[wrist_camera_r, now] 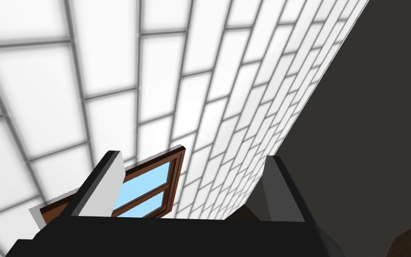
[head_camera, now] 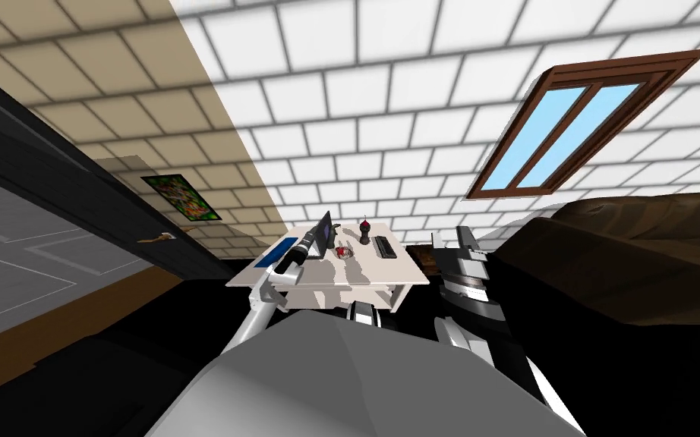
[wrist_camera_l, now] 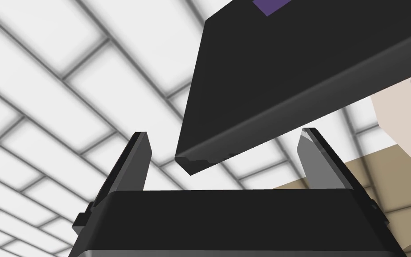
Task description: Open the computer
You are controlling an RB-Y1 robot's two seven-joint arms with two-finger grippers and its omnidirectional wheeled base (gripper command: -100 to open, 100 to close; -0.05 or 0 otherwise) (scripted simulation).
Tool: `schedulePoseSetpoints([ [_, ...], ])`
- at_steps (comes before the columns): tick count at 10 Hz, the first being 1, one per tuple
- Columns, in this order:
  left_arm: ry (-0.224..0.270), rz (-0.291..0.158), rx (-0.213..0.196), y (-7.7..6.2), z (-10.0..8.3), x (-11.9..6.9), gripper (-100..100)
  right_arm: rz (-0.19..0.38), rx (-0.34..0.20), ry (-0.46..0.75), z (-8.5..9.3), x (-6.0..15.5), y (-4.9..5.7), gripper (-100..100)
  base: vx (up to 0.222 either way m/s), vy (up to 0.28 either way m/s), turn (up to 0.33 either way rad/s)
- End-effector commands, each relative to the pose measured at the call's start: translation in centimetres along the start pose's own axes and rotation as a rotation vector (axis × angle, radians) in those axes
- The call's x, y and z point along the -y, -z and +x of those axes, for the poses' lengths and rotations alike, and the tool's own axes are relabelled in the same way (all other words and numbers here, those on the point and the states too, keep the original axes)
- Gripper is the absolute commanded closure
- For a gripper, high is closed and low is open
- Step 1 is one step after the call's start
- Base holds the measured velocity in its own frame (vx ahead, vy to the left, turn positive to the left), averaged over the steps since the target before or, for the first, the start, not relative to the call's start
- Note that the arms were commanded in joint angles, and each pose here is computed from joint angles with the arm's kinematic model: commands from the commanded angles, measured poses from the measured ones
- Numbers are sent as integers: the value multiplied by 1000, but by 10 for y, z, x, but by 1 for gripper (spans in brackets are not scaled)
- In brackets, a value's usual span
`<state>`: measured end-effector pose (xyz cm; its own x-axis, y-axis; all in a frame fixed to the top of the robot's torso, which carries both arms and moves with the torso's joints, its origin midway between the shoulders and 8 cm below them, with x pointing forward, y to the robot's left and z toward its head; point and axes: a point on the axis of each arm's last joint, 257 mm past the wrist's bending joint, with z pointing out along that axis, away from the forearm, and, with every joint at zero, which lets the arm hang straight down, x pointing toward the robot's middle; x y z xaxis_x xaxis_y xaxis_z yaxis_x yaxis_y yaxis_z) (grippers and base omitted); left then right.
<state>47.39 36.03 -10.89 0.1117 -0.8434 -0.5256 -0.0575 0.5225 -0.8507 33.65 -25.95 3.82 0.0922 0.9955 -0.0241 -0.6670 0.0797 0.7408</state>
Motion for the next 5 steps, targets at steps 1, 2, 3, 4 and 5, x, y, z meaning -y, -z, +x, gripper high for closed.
schedulePoseSetpoints([
  [1, 0, -10, 23, -1, -3, -2, 100, 0, 0, 0, 0, 0, 0, 0, -49, 65, -191],
  [2, 0, -19, 39, -2, -4, -3, 100, 0, 0, 0, 0, 0, 0, 0, -80, 101, -319],
  [3, -1, -28, 56, -2, -6, -4, 100, 0, 0, 0, 0, 0, 0, 0, -97, 85, -263],
  [4, -1, -37, 71, -2, -7, -6, 100, 0, 0, 0, 0, 0, 0, 0, -105, 82, -199],
  [5, 0, -47, 87, -3, -9, -8, 100, 0, 0, 0, 0, 0, 0, 0, -83, 68, -190],
])
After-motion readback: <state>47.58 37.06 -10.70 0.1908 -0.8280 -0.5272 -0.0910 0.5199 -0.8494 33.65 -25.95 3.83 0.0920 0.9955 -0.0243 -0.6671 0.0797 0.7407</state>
